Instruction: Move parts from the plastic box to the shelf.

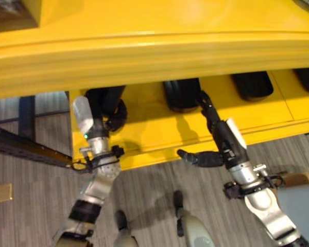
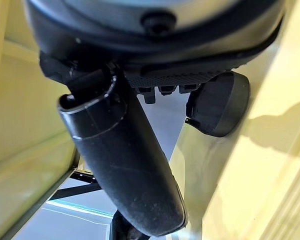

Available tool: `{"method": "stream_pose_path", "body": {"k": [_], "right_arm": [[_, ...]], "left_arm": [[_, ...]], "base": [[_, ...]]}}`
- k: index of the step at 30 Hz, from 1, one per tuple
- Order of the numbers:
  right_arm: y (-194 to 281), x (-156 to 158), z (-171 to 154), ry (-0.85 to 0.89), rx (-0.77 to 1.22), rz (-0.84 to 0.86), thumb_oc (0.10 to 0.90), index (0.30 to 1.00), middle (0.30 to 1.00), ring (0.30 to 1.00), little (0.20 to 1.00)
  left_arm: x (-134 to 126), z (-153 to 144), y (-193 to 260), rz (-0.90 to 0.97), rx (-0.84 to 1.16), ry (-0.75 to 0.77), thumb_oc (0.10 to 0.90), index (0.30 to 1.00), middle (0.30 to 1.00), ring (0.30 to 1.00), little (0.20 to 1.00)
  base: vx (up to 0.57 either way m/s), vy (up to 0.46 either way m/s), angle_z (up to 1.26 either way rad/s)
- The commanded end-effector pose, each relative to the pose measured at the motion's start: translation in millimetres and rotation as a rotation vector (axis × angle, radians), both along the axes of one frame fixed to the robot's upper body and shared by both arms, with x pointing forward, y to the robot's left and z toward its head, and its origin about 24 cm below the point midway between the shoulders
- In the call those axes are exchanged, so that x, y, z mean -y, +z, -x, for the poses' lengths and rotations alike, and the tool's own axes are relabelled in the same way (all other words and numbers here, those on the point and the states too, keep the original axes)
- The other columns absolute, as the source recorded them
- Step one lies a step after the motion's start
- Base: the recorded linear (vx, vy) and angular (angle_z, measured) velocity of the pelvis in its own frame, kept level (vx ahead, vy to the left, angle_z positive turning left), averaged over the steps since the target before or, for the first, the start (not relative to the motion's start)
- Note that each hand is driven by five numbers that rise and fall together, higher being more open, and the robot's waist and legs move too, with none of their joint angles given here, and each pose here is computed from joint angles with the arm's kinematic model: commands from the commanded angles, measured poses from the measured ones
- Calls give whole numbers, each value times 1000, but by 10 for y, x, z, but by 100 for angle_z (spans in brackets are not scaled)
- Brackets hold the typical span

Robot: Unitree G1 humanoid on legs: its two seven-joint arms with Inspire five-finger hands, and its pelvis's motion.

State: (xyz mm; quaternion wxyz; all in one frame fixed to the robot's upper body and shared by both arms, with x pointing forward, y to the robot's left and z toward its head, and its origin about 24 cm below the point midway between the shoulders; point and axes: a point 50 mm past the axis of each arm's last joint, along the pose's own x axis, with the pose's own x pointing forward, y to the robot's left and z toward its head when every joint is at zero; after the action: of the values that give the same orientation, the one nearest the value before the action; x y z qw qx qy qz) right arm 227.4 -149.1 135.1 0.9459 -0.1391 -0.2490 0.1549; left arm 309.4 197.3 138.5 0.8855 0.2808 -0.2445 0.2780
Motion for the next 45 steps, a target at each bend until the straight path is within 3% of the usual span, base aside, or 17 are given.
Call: {"method": "stream_pose_path", "body": {"k": [1,8,19,26,40,45], "right_arm": [[535,-112,169,92,313,-78,900,1000,1000,1000,1000],[538,-166,184,124,317,-59,900,1000,1000,1000,1000],[529,-156,188,131,300,-36,900,1000,1000,1000,1000],[522,-152,157,138,271,-18,900,1000,1000,1000,1000],[655,-252,92,178,309,-47,900,1000,1000,1000,1000],[664,-284,82,190,303,-55,900,1000,1000,1000,1000]], "left_arm": [[78,-65,607,108,319,5,400,300,300,300,300],[-148,-54,610,239,354,129,400,300,300,300,300],[-321,-23,259,191,174,202,400,300,300,300,300],[-457,90,-125,175,-20,197,400,300,300,300,300],[-508,128,-249,145,-129,164,400,300,300,300,300],[-641,113,-291,189,-159,213,400,300,300,300,300]], "base": [[-3,-38,-14],[20,-29,-10],[2,-2,-1],[-7,-1,2],[-60,-22,14],[-59,-8,4]]}}
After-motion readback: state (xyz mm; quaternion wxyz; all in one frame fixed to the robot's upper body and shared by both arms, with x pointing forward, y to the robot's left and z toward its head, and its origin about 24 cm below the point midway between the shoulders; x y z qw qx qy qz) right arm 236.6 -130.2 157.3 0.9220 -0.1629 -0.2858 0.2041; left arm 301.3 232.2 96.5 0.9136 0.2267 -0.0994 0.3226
